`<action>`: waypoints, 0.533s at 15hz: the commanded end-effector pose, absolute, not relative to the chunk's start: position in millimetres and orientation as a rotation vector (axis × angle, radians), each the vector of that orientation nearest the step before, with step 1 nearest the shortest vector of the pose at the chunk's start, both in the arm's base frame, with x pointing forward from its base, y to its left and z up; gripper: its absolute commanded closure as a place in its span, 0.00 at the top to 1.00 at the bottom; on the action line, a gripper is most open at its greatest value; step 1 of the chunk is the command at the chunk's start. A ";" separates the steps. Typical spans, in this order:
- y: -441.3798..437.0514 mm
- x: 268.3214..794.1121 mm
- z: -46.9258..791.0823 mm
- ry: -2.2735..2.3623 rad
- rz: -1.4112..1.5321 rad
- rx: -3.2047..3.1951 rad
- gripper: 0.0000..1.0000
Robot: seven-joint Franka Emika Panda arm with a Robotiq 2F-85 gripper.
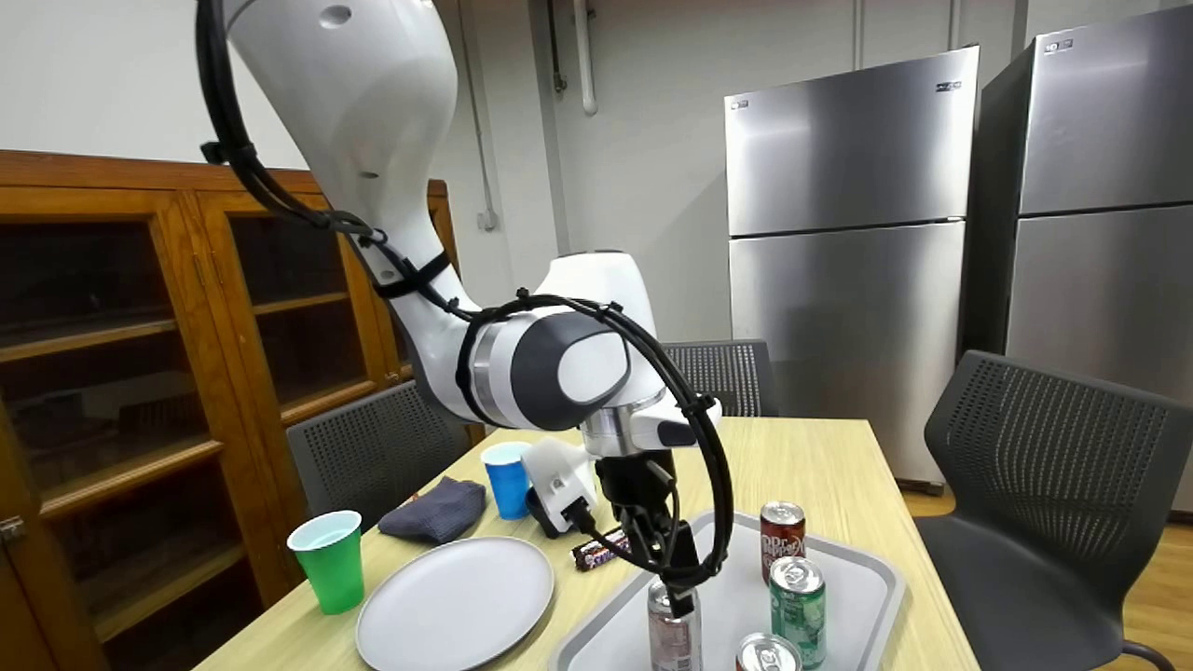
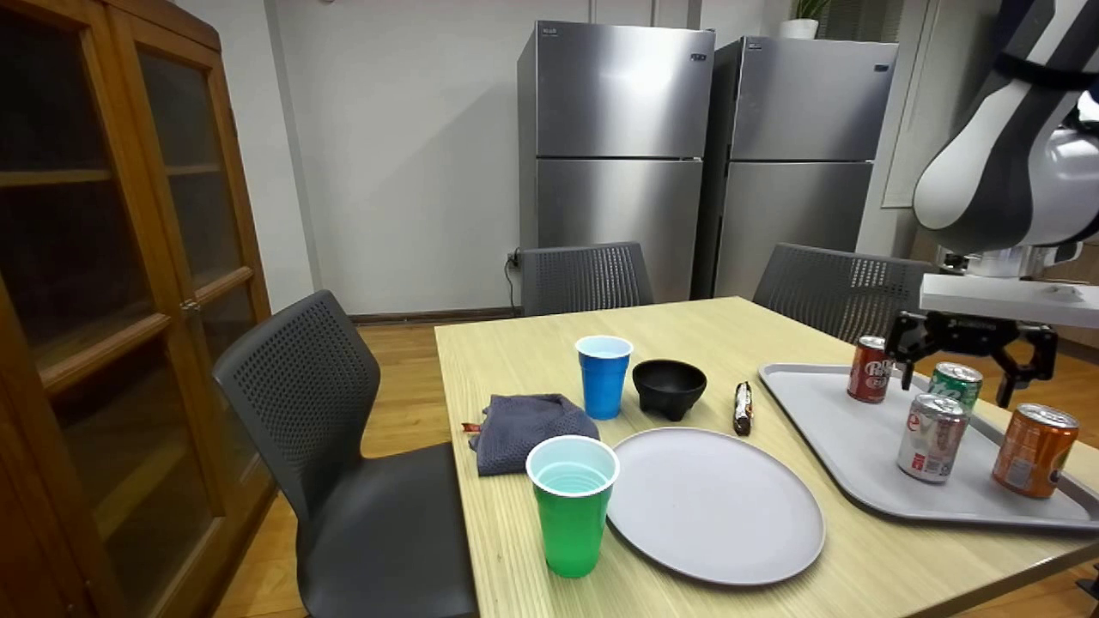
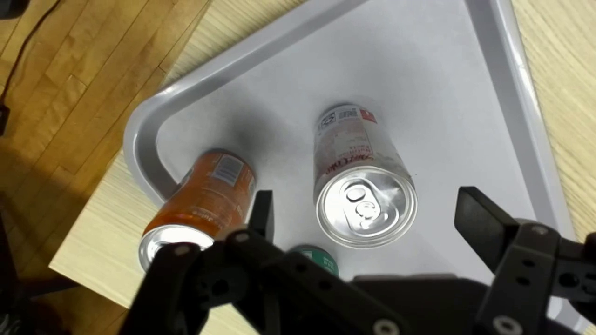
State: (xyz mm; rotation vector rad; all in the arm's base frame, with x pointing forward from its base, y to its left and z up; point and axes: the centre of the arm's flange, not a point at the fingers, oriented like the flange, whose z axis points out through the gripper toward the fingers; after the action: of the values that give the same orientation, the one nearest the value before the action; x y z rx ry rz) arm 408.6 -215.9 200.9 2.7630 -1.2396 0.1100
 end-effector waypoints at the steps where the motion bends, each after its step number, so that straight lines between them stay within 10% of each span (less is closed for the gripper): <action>1: -218.1 407.0 197.5 -1.278 0.115 2.748 1.00; 8: -225.5 411.9 188.8 -1.295 0.095 2.738 1.00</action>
State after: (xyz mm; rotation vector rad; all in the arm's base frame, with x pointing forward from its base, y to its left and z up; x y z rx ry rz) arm 404.7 -220.7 191.4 2.7463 -1.2677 0.0807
